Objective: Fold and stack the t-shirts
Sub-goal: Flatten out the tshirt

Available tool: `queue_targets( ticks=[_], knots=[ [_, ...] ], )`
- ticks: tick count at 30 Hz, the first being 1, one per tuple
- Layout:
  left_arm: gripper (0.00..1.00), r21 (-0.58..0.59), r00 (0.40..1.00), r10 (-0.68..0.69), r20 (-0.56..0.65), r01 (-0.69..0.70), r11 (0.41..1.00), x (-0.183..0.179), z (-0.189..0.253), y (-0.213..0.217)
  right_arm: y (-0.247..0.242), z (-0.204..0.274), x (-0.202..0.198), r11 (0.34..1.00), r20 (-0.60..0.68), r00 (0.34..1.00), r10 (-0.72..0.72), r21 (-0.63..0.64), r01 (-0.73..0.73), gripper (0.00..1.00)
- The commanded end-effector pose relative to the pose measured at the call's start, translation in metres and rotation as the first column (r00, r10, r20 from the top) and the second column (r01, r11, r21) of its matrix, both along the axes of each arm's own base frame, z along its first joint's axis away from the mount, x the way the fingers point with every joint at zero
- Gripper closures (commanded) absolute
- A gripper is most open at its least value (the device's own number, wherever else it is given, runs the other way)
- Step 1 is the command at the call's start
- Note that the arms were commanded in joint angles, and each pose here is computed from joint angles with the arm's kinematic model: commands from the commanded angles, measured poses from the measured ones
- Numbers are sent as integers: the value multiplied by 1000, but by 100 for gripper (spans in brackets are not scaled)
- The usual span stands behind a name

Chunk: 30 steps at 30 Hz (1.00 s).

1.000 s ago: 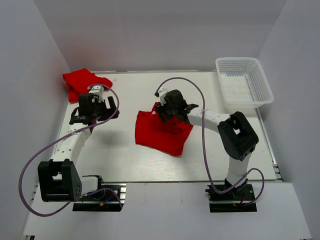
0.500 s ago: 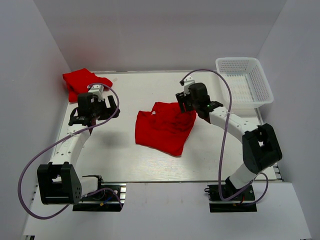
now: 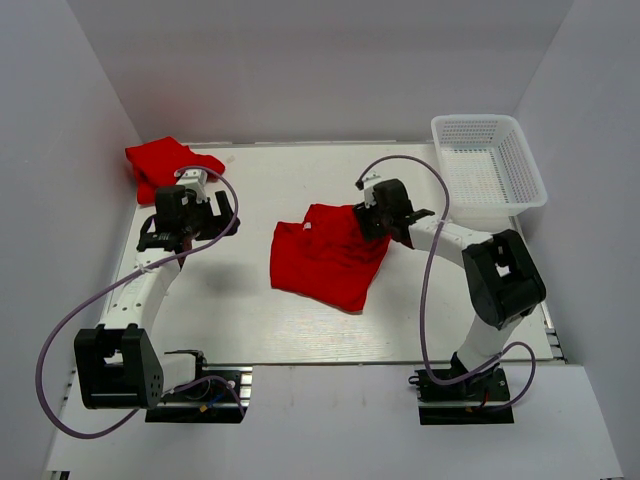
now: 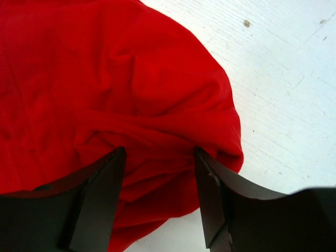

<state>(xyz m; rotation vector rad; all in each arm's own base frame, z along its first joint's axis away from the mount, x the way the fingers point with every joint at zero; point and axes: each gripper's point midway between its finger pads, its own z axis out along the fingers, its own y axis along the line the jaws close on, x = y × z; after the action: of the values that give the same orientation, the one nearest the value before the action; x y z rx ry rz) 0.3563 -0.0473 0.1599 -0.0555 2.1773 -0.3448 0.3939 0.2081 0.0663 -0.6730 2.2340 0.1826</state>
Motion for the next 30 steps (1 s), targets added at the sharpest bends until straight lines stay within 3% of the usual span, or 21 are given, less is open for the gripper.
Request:
queue_targets(
  ticks=[1,7,10,11,13,20,30],
  knots=[
    [0,6,999,-13,45,13,1000,3,17,-2,2,4,17,1000,57,998,2,9,-3,40],
    [0,-31,994,-99,56,101,994,1,17,-17,5,1,28,1000,74,997,9,8,-9,54],
    [0,-26,991,-113,68,115,993,2,18,-18,4,0,33,1000,86,996,10,-7,-9,70],
    [0,-26,991,-113,68,115,993,2,18,-18,3,0,34,1000,89,996,10,-12,-9,87],
    [0,-37,989,-130,69,133,990,1,19,-22,0,2,36,1000,102,995,0,-18,1,100],
    [0,-77,975,-218,52,221,972,0,10,-36,0,49,39,1000,162,987,-19,27,15,100],
    [0,-113,912,-400,89,409,906,-12,9,-81,-11,201,27,985,376,921,-100,169,38,100]
  ],
)
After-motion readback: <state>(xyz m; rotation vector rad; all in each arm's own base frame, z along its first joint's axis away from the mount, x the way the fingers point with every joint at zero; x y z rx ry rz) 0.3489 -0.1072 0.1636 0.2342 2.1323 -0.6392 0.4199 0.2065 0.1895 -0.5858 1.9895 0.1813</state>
